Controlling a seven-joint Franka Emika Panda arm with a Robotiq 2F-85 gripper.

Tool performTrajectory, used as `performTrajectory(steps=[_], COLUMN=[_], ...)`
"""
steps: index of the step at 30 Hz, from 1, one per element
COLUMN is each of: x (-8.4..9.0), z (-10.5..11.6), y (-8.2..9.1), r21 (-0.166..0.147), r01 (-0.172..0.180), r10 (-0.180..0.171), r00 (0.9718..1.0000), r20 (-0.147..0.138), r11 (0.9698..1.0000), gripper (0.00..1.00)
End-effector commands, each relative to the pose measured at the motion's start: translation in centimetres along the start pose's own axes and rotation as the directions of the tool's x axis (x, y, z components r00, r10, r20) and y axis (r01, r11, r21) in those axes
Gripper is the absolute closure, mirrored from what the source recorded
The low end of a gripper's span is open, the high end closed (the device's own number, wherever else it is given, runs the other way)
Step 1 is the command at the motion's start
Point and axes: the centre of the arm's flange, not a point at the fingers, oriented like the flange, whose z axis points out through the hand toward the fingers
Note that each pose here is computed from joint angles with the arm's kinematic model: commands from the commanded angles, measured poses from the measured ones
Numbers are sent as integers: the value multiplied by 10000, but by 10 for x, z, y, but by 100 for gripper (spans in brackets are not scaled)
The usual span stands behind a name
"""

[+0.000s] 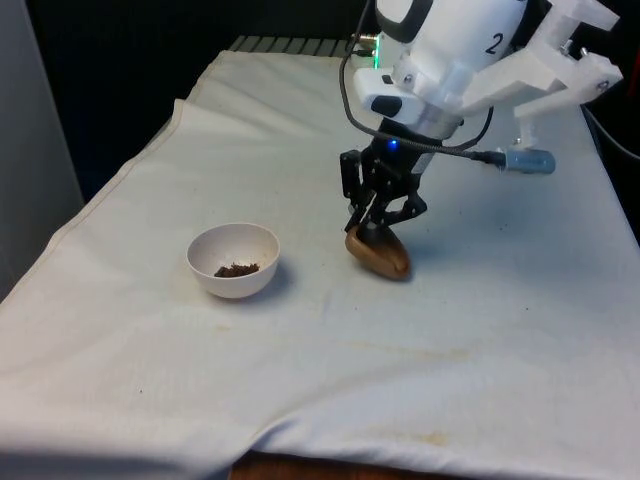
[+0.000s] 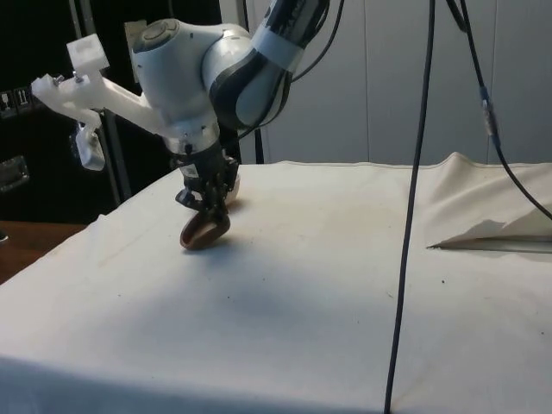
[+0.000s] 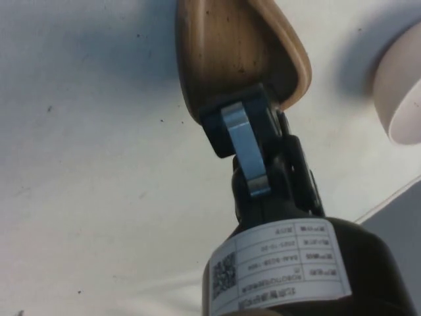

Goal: Pour the coffee beans from the cup into the bowl.

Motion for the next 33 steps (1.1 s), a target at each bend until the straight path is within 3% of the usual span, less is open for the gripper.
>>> performTrajectory(steps=[1,2,9,10,11,12,13,18,19,21,27,28,29,33], x=[0,-1,-2,-2,0,-2,-2,-6,-3,-7,-12,-10,-12,-12], z=[0,-2,-1,0,1,1,1,4,4,5,7,7,7,9], y=[1,2,4,5,4,4,4,4,4,5,6,5,7,10], r21=[61,320,794,844,592,902,1001,1266,1039,1408,1719,1514,1769,1977], r01=[-31,-54,-257,-295,-263,-315,-352,-456,-456,-528,-661,-651,-677,-802], r10=[31,54,256,294,265,314,351,449,458,517,632,636,647,764], r00=[10000,10000,9997,9996,9996,9995,9994,9990,9990,9986,9977,9979,9976,9967], r20=[-13,21,18,24,-24,27,29,83,11,116,223,145,225,265], r11=[10000,9995,9965,9960,9979,9954,9944,9909,9935,9886,9829,9863,9819,9770], gripper=[100,100,100,100,100,100,100,100,100,100,100,100,100,99])
